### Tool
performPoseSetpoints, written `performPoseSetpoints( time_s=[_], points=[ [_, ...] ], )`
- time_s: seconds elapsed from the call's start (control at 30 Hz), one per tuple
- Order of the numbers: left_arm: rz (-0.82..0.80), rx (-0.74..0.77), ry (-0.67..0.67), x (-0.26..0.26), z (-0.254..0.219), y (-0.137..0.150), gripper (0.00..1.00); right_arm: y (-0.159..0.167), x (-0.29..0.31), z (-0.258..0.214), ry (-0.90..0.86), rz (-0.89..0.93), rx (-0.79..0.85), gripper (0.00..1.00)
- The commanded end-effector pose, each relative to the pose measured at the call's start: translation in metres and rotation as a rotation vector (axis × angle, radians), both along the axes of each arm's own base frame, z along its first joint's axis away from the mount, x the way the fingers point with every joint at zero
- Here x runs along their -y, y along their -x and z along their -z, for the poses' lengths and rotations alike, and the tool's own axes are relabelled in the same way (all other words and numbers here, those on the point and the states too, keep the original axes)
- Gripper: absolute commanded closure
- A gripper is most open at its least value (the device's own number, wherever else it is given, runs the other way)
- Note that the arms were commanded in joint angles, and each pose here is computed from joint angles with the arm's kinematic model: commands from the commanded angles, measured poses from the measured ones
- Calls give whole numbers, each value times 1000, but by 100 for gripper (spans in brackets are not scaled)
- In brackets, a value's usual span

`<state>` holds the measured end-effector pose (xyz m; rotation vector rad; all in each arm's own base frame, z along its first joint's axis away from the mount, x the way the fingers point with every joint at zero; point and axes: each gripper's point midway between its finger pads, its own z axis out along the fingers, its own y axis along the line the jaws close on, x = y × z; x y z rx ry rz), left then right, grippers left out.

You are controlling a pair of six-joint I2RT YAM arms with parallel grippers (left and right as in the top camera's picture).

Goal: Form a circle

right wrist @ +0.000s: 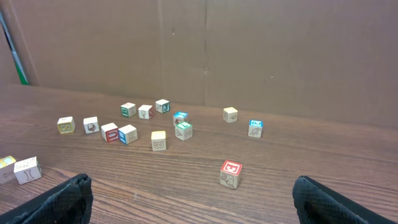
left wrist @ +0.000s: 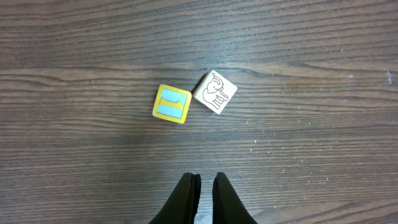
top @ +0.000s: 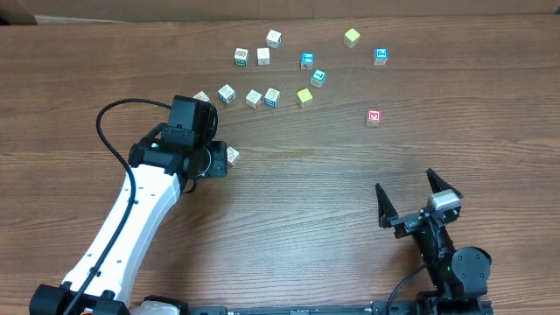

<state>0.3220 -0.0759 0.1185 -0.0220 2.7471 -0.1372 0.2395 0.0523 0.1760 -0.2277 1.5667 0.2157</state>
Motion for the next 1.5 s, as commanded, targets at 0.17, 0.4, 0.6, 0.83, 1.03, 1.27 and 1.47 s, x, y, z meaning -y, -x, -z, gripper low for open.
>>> performPoseSetpoints(
  time_s=[0.17,0.4,0.6,0.83,1.03,1.27,1.47],
  points=[
    [-48,-11,12,-1,3,1,92,0,0,2,1,2,3,0],
    [-48,-7,13,-1,3,0,92,0,0,2,1,2,3,0],
    [-46,-7,18,0,3,0,95,0,0,2,1,2,3,0],
    [-22,-18,70,10,2,2,96,0,0,2,1,2,3,0],
    [-19,-23,67,10,4,3,96,0,0,2,1,2,3,0],
    [-19,-19,68,10,8,3,96,0,0,2,1,2,3,0],
    [-19,-26,65,9,10,5,96,0,0,2,1,2,3,0]
  ],
)
